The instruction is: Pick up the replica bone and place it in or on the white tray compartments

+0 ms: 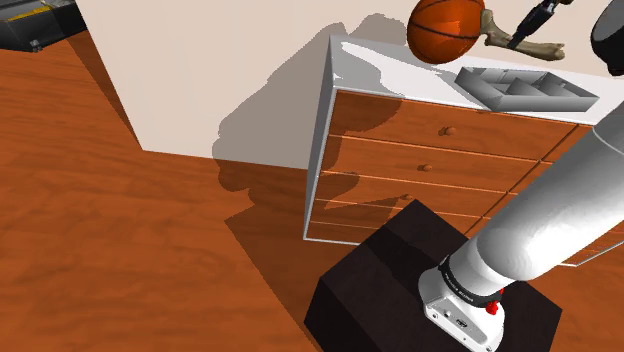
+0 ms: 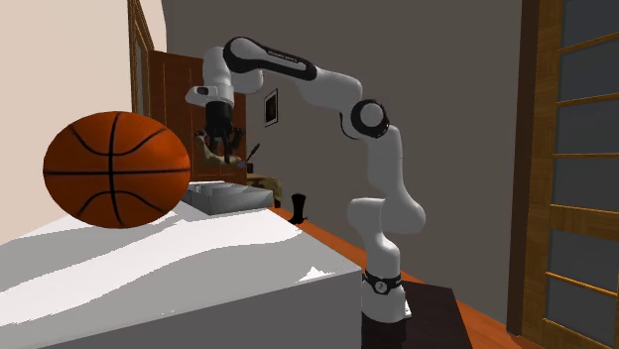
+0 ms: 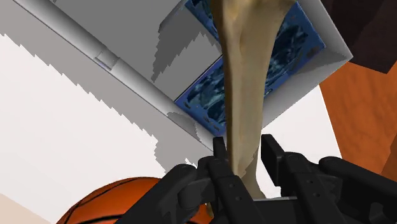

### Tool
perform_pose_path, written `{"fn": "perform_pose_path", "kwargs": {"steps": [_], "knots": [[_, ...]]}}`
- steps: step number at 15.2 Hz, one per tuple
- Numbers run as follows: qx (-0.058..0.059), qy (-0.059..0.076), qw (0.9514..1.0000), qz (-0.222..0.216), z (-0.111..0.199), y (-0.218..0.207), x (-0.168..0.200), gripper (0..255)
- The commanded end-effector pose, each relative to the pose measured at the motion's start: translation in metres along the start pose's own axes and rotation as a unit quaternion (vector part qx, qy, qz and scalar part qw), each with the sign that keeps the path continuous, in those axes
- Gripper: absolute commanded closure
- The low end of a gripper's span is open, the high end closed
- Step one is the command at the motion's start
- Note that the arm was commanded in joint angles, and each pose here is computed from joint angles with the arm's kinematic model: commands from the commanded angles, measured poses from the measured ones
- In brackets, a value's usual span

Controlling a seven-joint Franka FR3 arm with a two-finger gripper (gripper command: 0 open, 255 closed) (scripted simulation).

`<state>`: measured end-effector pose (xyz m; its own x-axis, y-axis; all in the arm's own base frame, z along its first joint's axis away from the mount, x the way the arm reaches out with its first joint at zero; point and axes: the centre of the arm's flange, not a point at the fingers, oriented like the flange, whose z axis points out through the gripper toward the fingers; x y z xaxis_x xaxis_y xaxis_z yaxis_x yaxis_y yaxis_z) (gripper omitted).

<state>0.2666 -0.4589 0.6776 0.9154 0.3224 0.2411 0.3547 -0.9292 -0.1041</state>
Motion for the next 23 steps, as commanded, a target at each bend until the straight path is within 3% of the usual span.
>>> {"fn": "perform_pose_path", "kwargs": {"steps": [1,8,23], "knots": [[0.001,0.000,1.0000,-0.002,-0.006,0.008,-0.023,255],[0.001,0.000,1.0000,-0.002,-0.031,0.043,-0.105,255],[0.001,0.000,1.0000,-0.002,0.036,0.053,-0.126,255]]}}
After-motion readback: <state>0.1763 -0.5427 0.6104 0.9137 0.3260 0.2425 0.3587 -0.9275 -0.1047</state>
